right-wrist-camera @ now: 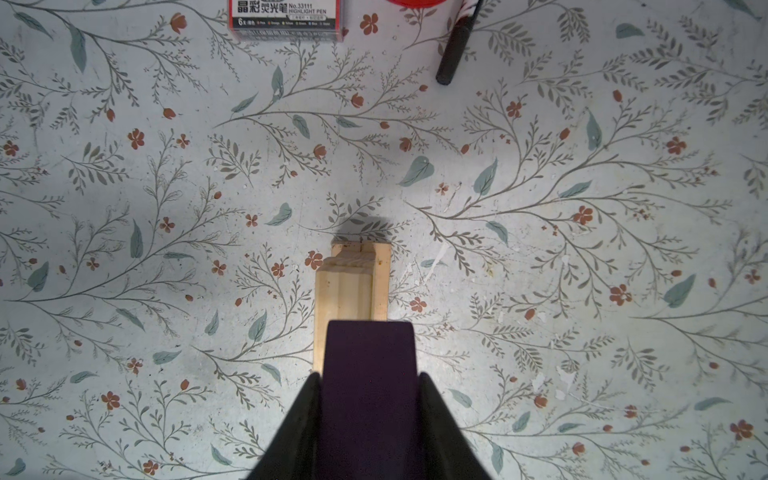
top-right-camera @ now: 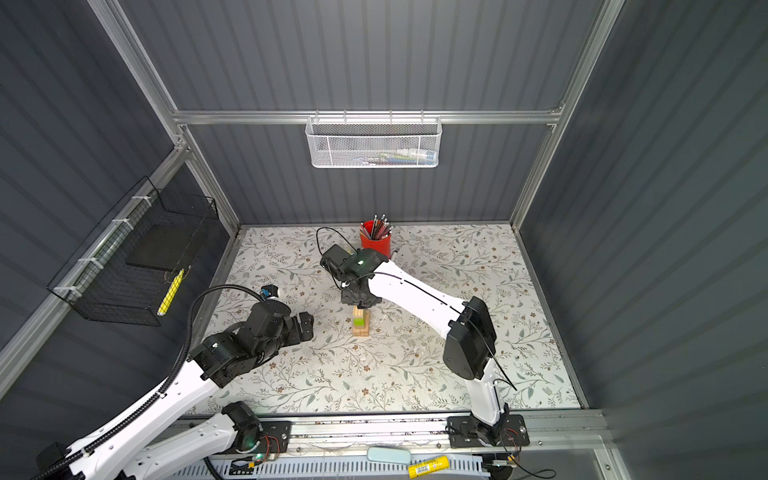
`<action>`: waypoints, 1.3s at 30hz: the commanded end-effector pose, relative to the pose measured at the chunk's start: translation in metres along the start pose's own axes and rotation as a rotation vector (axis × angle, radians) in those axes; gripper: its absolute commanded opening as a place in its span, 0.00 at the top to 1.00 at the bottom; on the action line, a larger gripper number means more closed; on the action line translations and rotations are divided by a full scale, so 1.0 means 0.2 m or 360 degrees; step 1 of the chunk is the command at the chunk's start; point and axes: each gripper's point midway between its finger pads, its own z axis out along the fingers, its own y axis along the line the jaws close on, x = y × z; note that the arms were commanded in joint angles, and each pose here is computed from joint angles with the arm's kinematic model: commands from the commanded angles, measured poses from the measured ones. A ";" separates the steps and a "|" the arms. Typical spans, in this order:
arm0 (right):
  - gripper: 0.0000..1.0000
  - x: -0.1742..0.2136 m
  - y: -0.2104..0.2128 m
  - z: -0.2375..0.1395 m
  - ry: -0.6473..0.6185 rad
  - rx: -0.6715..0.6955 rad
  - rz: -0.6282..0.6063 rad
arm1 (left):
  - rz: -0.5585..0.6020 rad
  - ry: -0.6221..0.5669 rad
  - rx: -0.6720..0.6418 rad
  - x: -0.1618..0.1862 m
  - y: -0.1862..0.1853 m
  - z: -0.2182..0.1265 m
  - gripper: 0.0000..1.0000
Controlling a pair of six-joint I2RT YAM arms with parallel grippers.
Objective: Build the wood block tower
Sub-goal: 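Lift the purple cube with the right gripper and carry it over the cluster, then lower the purple cube onto the top of the wooden blocks with the right gripper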
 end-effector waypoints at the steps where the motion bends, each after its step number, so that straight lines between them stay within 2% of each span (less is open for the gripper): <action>1: 0.73 0.02 0.01 0.03 0.0024 0.0036 0.0021 | -0.0002 0.0020 -0.0066 0.04 0.05 0.01 0.00; 9: 0.73 0.04 0.06 0.10 0.0062 0.0035 0.0024 | -0.0001 0.0037 -0.0066 0.04 0.04 0.02 0.00; 39: 0.68 0.06 0.05 0.18 0.0082 0.0076 0.0014 | 0.0004 0.0042 -0.0075 0.04 0.03 0.03 0.00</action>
